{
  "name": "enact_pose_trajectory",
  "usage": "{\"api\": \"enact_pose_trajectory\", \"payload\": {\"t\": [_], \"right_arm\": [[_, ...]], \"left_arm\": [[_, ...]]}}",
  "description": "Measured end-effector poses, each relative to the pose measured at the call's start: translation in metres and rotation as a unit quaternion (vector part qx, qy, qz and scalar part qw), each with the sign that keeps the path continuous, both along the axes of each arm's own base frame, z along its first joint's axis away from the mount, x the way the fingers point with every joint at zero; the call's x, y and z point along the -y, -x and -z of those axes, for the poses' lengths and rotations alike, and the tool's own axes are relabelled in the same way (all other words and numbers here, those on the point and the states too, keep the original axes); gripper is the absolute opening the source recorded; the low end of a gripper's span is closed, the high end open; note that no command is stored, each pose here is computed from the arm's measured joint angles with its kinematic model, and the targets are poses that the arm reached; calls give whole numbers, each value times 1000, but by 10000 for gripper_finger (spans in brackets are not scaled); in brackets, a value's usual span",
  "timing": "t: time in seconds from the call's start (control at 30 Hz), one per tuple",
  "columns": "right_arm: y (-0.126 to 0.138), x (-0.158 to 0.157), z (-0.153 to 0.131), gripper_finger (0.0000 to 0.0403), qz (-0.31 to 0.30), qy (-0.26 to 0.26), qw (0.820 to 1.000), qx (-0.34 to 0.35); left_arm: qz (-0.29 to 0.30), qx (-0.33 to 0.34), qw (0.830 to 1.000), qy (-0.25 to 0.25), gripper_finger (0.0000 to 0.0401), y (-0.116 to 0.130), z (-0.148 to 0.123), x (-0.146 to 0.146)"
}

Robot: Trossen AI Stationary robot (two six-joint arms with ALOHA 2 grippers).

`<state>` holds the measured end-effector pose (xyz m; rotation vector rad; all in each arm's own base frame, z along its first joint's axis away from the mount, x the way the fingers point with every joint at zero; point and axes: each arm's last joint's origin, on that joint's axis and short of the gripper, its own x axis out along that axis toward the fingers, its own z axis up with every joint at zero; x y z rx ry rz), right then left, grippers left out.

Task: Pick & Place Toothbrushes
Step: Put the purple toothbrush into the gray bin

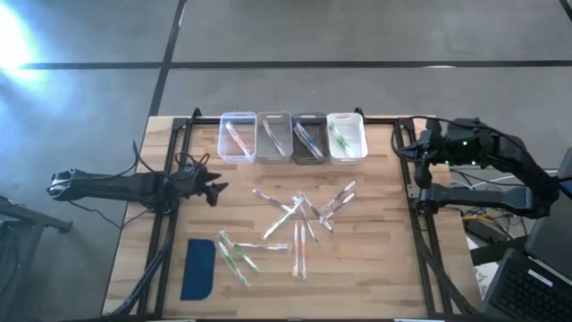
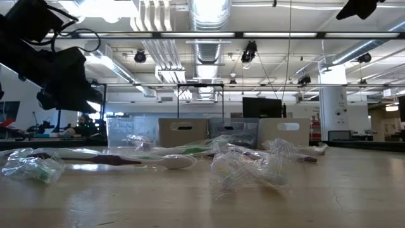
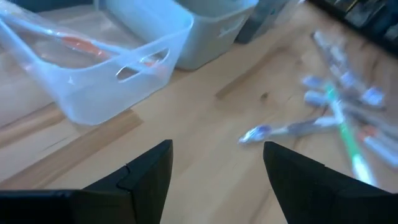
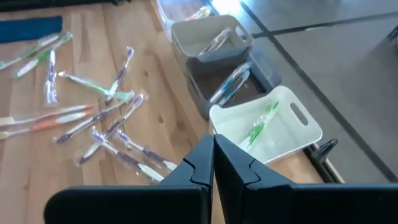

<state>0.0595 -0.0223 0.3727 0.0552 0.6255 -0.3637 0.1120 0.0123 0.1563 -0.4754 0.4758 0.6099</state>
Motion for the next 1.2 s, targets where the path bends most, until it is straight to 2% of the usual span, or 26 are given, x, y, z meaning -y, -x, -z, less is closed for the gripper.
{"api": "enact_pose_trajectory", "payload": {"t": [0.2, 0.33, 0.43, 0.63, 0.8, 1.0, 1.2], "right_arm": [[-8, 3, 17, 8, 1, -12, 999, -32], [-12, 4, 30, 8, 2, -20, 998, -54], [-15, 5, 40, 8, 2, -26, 997, -72], [-20, 7, 61, 8, 2, -38, 994, -107], [-22, 8, 77, 8, 2, -48, 990, -134], [-24, 8, 94, 8, 2, -57, 985, -160], [-25, 9, 93, 8, 2, -54, 987, -153]], "left_arm": [[-6, 101, 995, 15, 257, -9, -16, 0], [11, 131, 991, -12, 257, -13, -40, 0], [23, 142, 988, -49, 257, -16, -67, 0], [38, 90, 982, -159, 249, -23, -133, -2], [64, 33, 977, -202, 237, -35, -174, -2], [82, -24, 976, -200, 235, -50, -197, 0], [132, -70, 966, -214, 235, -76, -200, 10]]}}
